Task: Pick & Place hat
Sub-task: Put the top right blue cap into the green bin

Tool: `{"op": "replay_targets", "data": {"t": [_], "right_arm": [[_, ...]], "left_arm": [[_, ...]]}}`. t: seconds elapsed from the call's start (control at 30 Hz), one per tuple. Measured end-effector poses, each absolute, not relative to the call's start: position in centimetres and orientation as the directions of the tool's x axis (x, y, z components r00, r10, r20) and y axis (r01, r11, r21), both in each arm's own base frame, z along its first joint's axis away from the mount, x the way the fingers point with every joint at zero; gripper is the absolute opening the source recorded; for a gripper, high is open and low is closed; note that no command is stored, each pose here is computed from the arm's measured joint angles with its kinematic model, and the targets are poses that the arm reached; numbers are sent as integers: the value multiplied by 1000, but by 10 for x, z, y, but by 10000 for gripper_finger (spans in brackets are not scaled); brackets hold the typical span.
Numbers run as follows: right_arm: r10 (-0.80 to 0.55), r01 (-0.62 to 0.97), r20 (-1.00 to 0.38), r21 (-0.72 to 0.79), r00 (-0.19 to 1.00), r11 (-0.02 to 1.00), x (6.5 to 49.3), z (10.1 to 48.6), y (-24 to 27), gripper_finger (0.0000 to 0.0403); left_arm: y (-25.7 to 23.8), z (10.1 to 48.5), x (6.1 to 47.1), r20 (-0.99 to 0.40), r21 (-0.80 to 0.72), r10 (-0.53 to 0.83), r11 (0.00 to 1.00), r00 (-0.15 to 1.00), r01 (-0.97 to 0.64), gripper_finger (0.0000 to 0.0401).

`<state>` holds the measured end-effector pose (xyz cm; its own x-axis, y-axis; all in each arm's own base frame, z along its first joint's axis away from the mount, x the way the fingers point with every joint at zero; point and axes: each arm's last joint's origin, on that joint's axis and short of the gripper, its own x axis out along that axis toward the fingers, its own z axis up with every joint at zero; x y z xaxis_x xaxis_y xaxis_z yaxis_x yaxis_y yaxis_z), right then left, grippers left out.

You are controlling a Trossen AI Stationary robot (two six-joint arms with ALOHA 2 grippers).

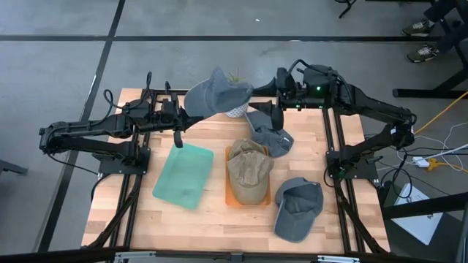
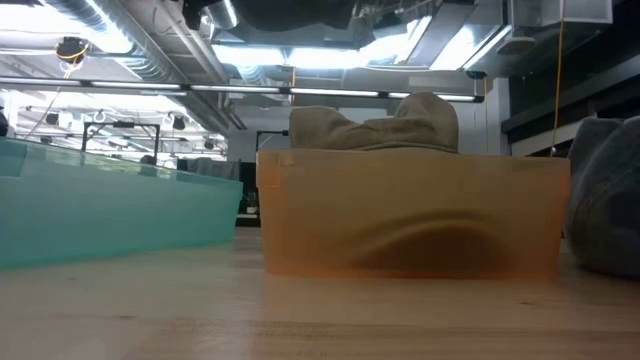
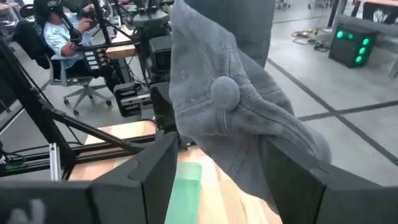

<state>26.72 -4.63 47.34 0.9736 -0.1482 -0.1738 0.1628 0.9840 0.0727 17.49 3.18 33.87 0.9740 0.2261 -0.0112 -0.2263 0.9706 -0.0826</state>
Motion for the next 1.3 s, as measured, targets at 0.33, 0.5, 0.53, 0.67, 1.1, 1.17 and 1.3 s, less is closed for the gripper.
{"op": "replay_targets", "data": {"t": [0.33, 0.5, 0.53, 0.67, 1.1, 1.17, 1.3], "right_arm": [[-233, 235, -138, 0, 963, 972, 275, 473, -50, 223], [-336, 335, -138, -32, 932, 942, 276, 472, -54, 223], [-336, 335, -135, -32, 932, 942, 276, 473, -54, 223], [-360, 358, -119, -36, 925, 933, 277, 474, -54, 223], [-145, 148, -131, 10, 981, 989, 297, 464, -57, 195], [-137, 141, -140, 20, 981, 990, 296, 463, -59, 174], [-110, 116, -134, 34, 985, 993, 294, 464, -60, 111]], "left_arm": [[32, 339, 175, -12, -94, 220, 971, 975, -220, 15], [32, 339, 175, -14, -102, 245, 964, 970, -245, 15], [32, 339, 175, -14, -101, 245, 964, 970, -245, 15], [32, 339, 175, -13, -99, 245, 964, 970, -245, 15], [32, 339, 175, -9, -101, 213, 972, 977, -213, 15], [31, 339, 175, -9, -101, 203, 974, 979, -203, 15], [31, 339, 175, -10, -100, 199, 975, 980, -199, 15]]}}
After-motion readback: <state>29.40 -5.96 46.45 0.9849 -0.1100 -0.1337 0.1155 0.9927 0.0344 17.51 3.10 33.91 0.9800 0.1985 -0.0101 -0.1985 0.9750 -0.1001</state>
